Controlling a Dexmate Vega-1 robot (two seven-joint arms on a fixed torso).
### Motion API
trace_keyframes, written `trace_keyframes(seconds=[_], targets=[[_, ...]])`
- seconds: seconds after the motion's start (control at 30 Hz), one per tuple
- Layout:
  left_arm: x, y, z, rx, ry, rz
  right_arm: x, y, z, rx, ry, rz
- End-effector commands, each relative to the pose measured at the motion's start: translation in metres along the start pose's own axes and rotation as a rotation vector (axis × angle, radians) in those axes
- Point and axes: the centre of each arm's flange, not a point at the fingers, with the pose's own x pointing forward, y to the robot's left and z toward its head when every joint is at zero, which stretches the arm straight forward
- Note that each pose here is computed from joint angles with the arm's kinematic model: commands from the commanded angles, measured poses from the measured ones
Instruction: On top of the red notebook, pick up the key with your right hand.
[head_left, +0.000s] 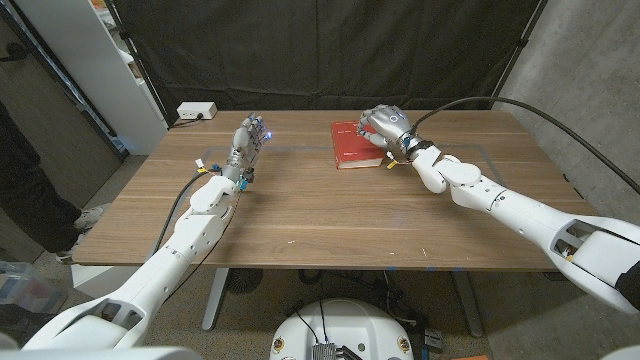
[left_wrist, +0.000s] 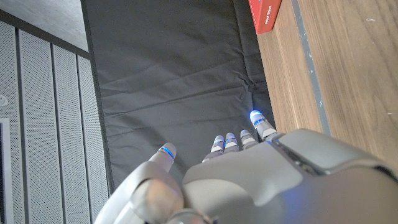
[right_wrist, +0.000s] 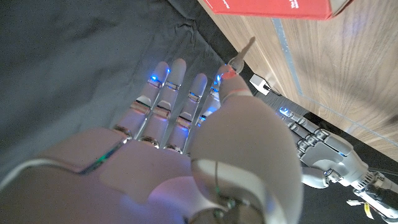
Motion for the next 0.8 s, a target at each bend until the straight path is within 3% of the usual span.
trace_keyframes(seconds=[0.03, 0.8], targets=[[-0.01, 0.004, 0.004, 0.0, -0.01, 0.001, 0.001, -0.01, 0.0, 0.007, 0.039, -0.033], [-0.027, 0.013, 0.011, 0.008, -0.02, -0.001, 0.008, -0.037, -0.001, 0.003, 0.089, -0.124]])
